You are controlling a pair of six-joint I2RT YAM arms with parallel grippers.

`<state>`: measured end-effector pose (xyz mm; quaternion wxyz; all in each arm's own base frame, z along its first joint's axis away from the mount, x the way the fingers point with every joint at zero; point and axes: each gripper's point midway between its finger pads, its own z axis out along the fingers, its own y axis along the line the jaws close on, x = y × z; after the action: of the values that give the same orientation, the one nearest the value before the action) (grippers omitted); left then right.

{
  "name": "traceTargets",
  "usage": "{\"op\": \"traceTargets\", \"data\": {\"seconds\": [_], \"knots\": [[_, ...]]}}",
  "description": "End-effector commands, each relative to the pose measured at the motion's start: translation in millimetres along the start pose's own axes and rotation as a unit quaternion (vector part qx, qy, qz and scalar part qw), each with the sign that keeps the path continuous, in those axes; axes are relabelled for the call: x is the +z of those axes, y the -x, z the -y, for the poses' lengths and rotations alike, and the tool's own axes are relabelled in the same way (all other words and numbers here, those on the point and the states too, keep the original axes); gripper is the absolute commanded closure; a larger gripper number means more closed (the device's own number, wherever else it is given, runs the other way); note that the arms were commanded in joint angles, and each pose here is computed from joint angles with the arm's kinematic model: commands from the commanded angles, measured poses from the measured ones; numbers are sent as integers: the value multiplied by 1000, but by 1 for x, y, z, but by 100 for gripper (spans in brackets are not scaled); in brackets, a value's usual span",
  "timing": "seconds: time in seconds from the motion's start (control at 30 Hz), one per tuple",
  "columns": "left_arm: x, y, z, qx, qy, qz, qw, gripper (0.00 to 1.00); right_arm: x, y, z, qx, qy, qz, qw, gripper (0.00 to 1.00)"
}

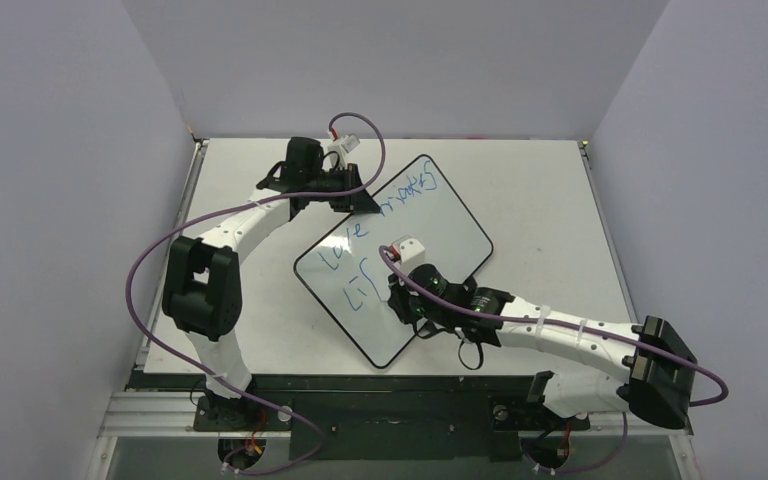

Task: Write a sentence on the whiteboard

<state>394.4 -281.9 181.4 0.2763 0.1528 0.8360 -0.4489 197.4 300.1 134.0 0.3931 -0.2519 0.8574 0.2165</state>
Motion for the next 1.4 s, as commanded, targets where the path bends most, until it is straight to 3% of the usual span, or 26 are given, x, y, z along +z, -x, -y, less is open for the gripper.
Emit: {"op": "traceTargets", "data": {"seconds": [0.0, 0.63, 0.97, 1.37], "knots": [[4, -1, 13, 47, 2, -8, 999, 100, -5, -24, 9, -6, -28, -28, 999, 100], [3, -2, 14, 49, 1, -9, 999, 100, -6, 37, -34, -21, 30, 16, 999, 100], [5, -2, 13, 50, 0, -9, 999, 100, -19, 59, -33, -9, 36, 42, 998, 100], [4, 0, 15, 49, -3, -5, 999, 100, 7, 71, -20, 22, 24, 47, 998, 100]]}}
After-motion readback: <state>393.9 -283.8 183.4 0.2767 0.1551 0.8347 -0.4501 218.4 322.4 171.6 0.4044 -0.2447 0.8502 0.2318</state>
